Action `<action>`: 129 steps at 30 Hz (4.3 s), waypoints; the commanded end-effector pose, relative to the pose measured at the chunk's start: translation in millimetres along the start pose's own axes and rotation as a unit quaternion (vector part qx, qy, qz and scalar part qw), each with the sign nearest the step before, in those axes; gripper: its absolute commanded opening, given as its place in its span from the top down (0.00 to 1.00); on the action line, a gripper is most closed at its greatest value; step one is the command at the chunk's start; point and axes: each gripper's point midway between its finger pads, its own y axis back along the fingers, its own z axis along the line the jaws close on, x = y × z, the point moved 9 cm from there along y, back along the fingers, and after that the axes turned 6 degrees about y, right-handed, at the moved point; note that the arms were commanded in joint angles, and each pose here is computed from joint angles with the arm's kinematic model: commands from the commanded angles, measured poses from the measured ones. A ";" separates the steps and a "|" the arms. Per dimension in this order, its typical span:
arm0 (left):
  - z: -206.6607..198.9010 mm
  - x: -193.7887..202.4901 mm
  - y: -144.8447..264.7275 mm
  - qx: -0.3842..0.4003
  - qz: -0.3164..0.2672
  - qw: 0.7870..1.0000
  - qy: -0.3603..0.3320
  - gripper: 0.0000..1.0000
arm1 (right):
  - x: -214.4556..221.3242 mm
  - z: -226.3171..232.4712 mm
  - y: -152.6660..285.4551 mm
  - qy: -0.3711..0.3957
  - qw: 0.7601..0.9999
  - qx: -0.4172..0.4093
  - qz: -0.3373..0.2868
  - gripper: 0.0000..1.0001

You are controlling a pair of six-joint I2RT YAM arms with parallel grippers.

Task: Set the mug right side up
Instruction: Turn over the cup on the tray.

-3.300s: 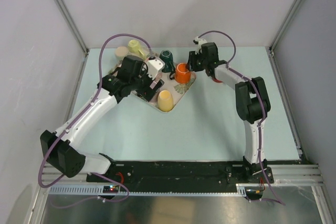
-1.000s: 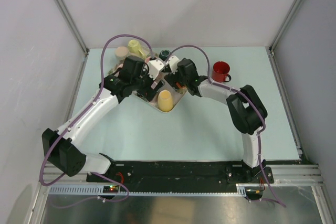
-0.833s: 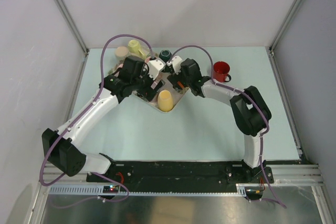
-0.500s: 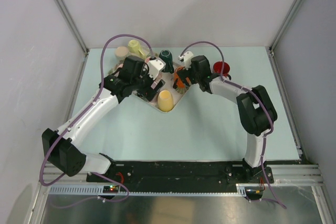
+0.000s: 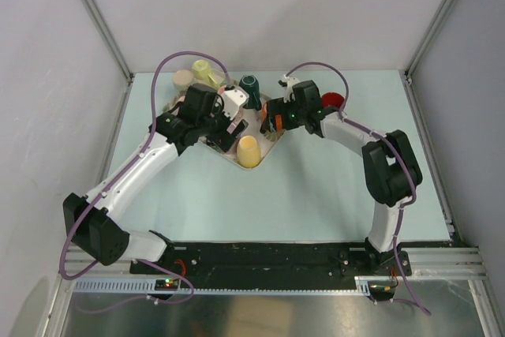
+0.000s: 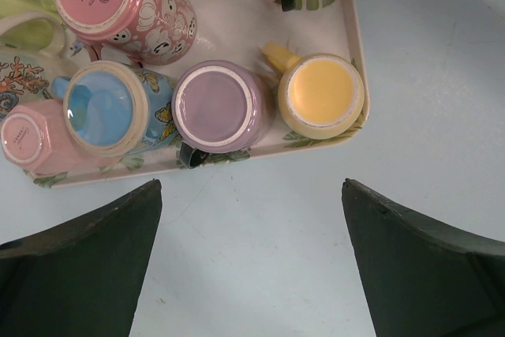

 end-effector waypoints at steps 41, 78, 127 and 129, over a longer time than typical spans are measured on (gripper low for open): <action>1.4 -3.9 -2.9 -0.002 -0.009 1.000 0.006 0.00 | -10.2 -20.8 -45.8 -0.191 0.967 0.167 -0.021 0.08; 0.7 -3.3 -4.2 -0.002 0.001 1.000 -0.002 0.00 | 6.4 -44.6 -44.2 0.098 0.992 0.081 -0.002 0.70; 2.3 -82.3 -7.8 -0.223 -0.477 0.650 -0.548 0.02 | -93.3 51.9 149.6 -0.017 0.868 -0.491 -0.072 1.00; 1.1 -84.3 -8.4 -0.224 -0.482 0.643 -0.551 0.11 | -92.1 52.1 149.5 -0.019 0.870 -0.487 -0.071 1.00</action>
